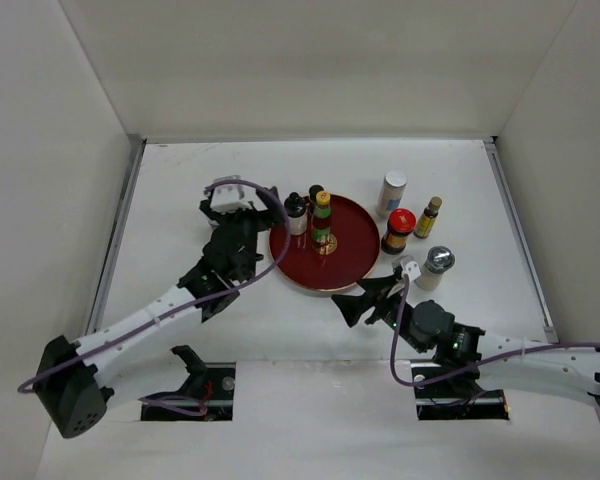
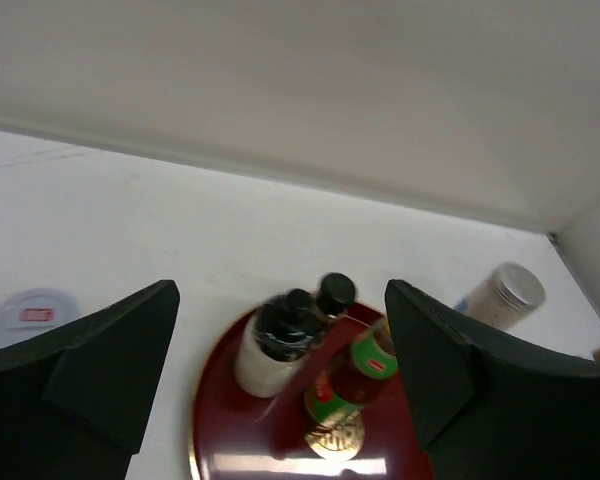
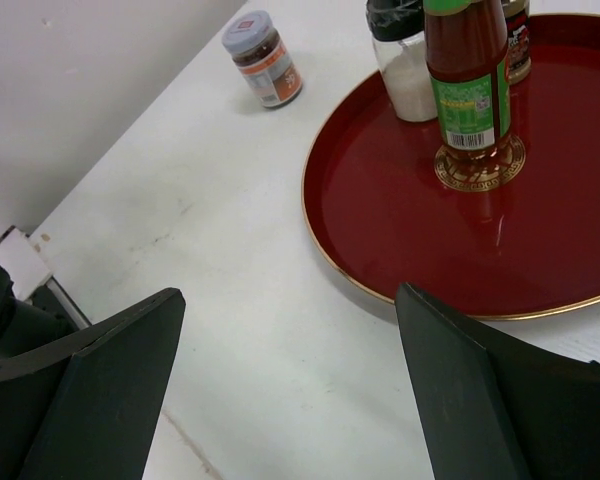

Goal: Organize the condiment bottles

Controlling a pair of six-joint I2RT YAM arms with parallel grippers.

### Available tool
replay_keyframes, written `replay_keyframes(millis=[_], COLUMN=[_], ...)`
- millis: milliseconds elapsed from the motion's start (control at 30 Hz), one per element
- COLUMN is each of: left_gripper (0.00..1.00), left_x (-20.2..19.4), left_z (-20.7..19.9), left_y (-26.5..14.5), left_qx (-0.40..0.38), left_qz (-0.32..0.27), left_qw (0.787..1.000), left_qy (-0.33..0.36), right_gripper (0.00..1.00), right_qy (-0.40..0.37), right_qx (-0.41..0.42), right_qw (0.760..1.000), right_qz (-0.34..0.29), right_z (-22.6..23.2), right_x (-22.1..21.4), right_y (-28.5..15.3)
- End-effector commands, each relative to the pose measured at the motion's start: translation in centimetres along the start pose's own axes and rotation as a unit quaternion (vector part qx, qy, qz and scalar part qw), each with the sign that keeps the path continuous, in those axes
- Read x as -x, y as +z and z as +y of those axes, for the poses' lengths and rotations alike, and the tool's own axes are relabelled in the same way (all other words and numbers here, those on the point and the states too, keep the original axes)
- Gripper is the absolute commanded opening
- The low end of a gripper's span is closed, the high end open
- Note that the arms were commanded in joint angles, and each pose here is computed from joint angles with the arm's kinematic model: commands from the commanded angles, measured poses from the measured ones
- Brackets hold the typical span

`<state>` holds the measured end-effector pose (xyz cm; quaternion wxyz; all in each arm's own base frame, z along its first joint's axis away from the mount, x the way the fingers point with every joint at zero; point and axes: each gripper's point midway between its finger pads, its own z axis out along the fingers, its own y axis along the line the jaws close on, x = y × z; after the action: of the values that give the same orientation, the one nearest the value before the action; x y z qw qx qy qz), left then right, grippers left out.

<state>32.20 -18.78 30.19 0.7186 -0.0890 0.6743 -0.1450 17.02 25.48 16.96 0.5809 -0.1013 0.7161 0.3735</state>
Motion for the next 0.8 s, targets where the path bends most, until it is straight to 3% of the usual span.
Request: replay_keyframes(millis=[0, 133, 300, 767], left_gripper=[0.85, 0.86, 0.86, 0.80], left_x=[-1.8, -5.9, -10.2, -12.0], left_z=[6.8, 12.8, 16.7, 19.0], left_y=[-0.5, 1.4, 4.5, 8.9], left_qx=[0.103, 0.183, 0.227, 0.269], left_qz=[0.026, 0.091, 0.142, 0.143], left_qw=[0.994, 0.978, 0.963, 0.951], left_qy=[0.024, 0.047, 0.041, 0.052], right_gripper=[0.93, 0.93, 0.95, 0.96], right_qy=[0.012, 0.012, 0.011, 0.007], right_qx=[0.019, 0.019, 0.018, 0.017], right_qw=[0.999, 0.999, 0.999, 1.000], right_qz=[-0.028, -0.028, -0.026, -0.020], right_z=[1.1, 1.1, 1.1, 1.2], right_x=[1.8, 1.8, 1.7, 1.4], right_y=[0.0, 0.0, 0.1, 0.2])
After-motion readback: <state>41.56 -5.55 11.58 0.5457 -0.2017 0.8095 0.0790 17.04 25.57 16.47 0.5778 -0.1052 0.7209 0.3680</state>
